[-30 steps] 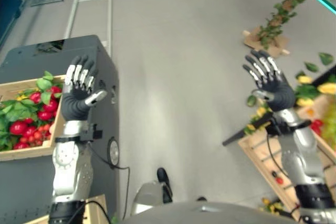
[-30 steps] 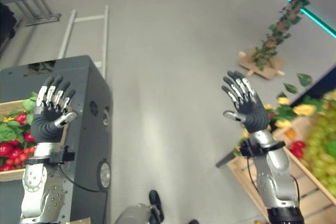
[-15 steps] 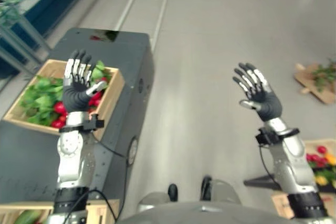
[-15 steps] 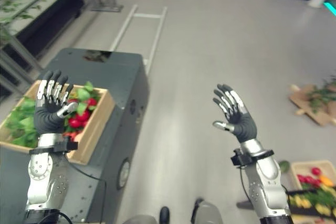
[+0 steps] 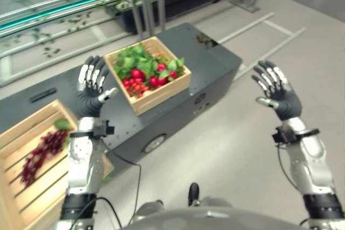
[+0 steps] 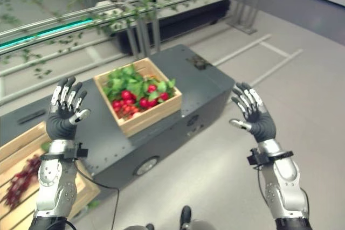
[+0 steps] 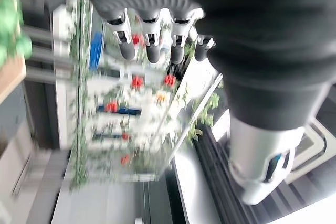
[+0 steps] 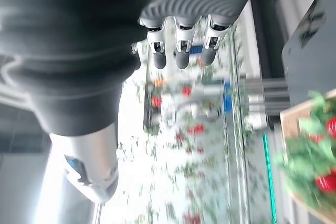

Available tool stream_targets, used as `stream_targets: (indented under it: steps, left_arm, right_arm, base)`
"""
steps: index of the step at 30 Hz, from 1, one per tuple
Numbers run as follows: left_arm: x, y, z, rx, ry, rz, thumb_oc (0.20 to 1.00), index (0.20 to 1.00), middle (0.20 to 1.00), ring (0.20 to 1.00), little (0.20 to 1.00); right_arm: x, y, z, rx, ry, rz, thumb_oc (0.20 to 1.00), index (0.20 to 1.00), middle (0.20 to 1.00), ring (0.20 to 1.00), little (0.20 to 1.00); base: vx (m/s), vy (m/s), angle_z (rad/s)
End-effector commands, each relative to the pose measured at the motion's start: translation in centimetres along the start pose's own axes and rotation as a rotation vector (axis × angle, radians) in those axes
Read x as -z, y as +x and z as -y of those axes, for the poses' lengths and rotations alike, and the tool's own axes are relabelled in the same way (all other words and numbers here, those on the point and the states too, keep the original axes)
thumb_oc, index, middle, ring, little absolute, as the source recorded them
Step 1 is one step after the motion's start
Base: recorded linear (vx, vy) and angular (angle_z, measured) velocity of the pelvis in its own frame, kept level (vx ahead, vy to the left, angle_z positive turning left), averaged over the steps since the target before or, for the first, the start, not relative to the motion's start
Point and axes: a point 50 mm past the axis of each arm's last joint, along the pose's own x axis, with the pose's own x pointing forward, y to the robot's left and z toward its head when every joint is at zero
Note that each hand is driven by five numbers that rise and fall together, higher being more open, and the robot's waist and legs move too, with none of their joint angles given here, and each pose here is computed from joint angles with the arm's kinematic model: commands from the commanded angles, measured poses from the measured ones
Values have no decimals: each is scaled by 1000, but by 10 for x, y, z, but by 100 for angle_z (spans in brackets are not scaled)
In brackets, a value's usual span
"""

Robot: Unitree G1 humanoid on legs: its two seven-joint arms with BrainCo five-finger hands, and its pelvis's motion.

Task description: Pick up the fruits from the basket on one side to the basket on the other side

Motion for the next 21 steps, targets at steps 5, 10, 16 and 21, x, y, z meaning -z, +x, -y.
stream_targets:
  steps: [5, 10, 16, 21]
  left_arm:
    - [-30, 9, -5, 30, 62, 131, 1000, 1000, 1000, 1000, 1000]
    - [-29, 12, -1, 53, 64, 126, 1000, 1000, 1000, 1000, 1000]
    - [-30, 10, -3, 56, 95, 113, 1000, 1000, 1000, 1000, 1000]
    - [-33, 7, -7, 48, 125, 111, 1000, 1000, 1000, 1000, 1000]
  right_arm:
    - [-25, 4, -2, 6, -19, 156, 1000, 1000, 1000, 1000, 1000]
    - [-21, 3, -2, 42, -2, 159, 1000, 1000, 1000, 1000, 1000]
    - [-14, 1, -1, 90, -6, 137, 1000, 1000, 1000, 1000, 1000]
    - [-11, 2, -3, 108, -13, 128, 1000, 1000, 1000, 1000, 1000]
  base:
    - [-77, -8, 76]
    - [20, 111, 98]
    - [-7, 199, 44]
    - [-28, 216, 24]
